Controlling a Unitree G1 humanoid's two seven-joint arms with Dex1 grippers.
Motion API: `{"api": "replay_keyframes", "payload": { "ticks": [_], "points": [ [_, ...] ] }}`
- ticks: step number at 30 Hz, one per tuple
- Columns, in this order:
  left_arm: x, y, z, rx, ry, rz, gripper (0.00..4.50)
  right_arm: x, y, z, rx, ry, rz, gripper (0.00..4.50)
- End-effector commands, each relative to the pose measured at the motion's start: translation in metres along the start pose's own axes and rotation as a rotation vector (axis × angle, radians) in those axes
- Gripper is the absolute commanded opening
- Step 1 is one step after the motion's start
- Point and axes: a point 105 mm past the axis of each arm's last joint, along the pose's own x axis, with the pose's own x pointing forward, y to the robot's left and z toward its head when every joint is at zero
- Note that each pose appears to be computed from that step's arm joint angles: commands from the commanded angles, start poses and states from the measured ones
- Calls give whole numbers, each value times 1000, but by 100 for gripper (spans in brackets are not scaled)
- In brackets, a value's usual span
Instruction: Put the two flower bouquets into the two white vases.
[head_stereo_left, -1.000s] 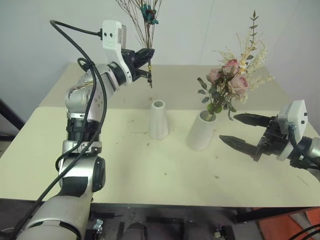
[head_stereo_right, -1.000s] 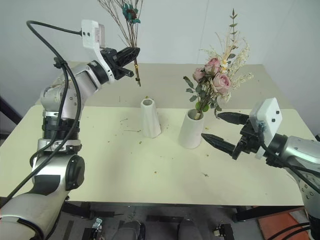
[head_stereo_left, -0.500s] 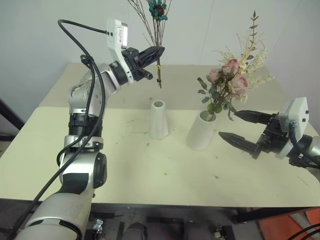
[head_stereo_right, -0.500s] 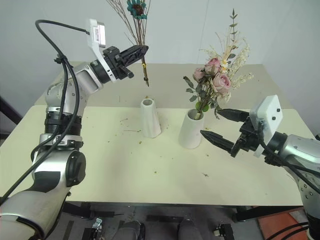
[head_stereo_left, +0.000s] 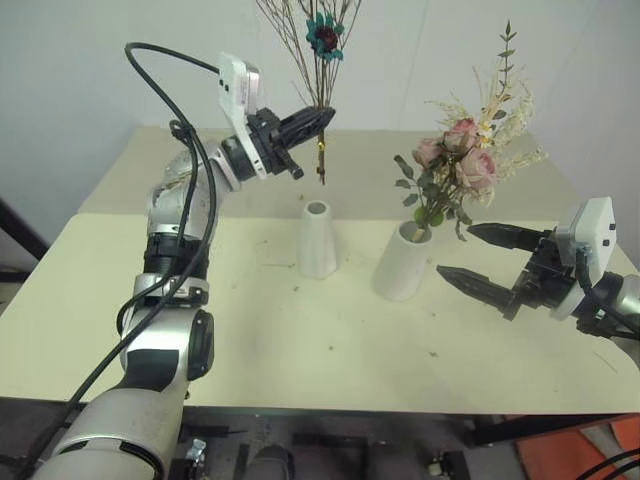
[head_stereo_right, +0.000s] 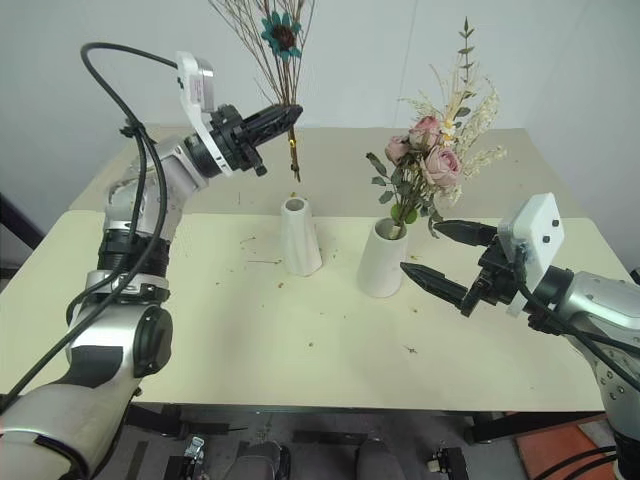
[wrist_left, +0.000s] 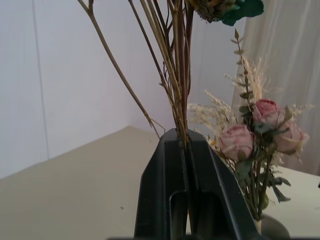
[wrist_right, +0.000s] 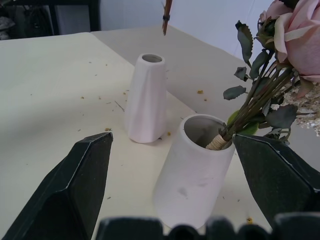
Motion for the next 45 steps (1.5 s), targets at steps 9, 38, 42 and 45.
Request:
{"api": "replay_keyframes", "payload": {
  "ticks": [9,38,42,45],
  "points": [
    [-2,-6,-7,29,3,-22,1,-4,1,13,-42,-42,-10,450],
    [-13,-8,-34,40,43,3,1,-5,1,13,-42,-37,-3,450],
    [-15,-9,-38,32,47,7,1,-5,2,13,-42,-37,-4,450],
    [-17,-10,-41,26,51,16,1,-5,2,13,-41,-37,-4,450]
  ]
}}
